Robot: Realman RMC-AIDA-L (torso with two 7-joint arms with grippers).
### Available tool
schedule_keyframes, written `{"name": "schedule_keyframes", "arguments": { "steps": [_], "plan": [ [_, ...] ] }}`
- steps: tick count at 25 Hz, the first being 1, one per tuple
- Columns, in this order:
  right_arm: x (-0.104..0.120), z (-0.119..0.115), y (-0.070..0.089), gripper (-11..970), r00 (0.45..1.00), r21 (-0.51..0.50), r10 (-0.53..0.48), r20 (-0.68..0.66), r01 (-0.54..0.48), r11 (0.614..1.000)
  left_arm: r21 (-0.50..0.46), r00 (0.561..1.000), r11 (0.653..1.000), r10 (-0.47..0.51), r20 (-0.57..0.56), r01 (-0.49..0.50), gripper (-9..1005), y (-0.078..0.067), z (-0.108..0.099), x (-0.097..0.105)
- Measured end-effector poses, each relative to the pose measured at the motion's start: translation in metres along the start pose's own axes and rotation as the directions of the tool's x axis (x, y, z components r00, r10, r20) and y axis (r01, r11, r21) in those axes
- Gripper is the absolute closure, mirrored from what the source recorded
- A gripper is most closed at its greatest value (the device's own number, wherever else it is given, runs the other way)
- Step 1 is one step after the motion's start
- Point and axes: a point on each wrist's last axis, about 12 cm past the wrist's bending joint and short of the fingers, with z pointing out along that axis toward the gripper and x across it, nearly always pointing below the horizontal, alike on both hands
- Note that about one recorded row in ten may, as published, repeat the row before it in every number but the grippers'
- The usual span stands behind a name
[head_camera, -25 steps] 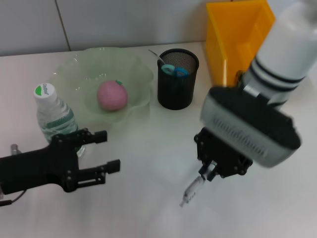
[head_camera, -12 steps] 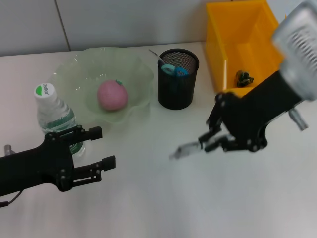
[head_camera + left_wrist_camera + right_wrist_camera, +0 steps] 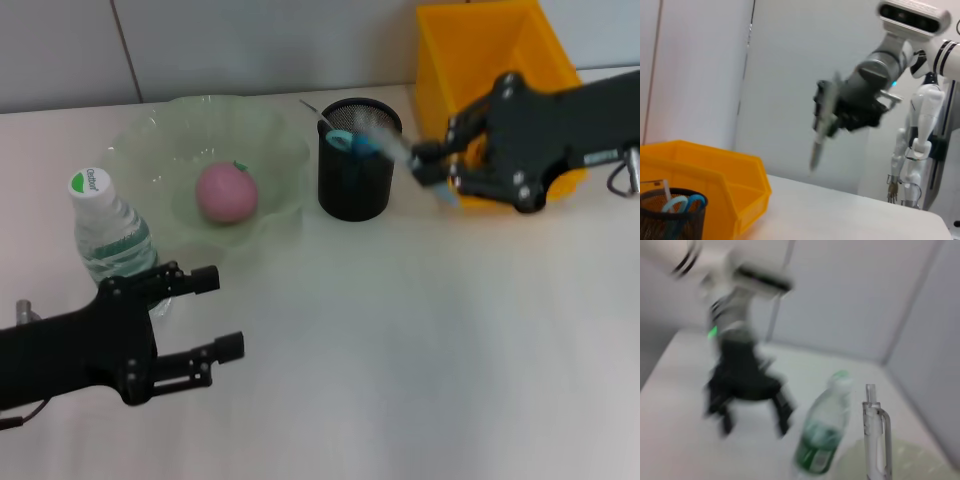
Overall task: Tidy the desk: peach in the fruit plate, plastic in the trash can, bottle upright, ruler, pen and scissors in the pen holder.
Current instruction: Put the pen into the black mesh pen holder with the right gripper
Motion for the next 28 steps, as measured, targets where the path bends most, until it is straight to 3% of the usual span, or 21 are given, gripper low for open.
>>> {"name": "schedule_keyframes", "arguments": {
  "steps": [5, 9, 13, 15, 23, 25, 28],
  "plan": [
    [0.021, 0.001, -0.003, 852, 0.984, 0.106, 0.121, 0.130, -0.135, 0.985, 0.008, 1.000, 1.000, 0.015, -0.007, -0.015, 212, -0.003, -0.001, 0.003],
    [0.029, 0.005, -0.007, 852, 0.971, 0.143, 0.177, 0.159, -0.200, 0.969, 0.030, 1.000, 1.000, -0.001, -0.005, 0.001, 212, -0.009, 0.000, 0.009],
    [0.038, 0.007, -0.018, 851, 0.946, 0.245, 0.233, 0.225, -0.287, 0.926, 0.032, 1.000, 0.999, -0.007, 0.010, 0.007, 212, -0.013, -0.001, 0.013],
    [0.042, 0.001, -0.030, 851, 0.925, 0.319, 0.264, 0.274, -0.347, 0.882, 0.037, 1.000, 0.999, 0.000, 0.018, -0.001, 212, -0.014, -0.001, 0.013],
    [0.039, -0.004, -0.054, 851, 0.886, 0.353, 0.329, 0.328, -0.438, 0.827, 0.030, 0.997, 1.000, -0.001, 0.080, -0.002, 212, -0.010, 0.006, 0.008],
    [0.043, 0.001, -0.065, 851, 0.866, 0.364, 0.364, 0.344, -0.480, 0.798, 0.014, 0.996, 1.000, 0.013, 0.085, -0.014, 212, -0.009, 0.007, 0.009],
    [0.045, 0.007, -0.069, 851, 0.855, 0.364, 0.383, 0.350, -0.501, 0.785, 0.008, 0.996, 1.000, 0.017, 0.087, -0.018, 212, -0.010, 0.006, 0.011]
  ]
}}
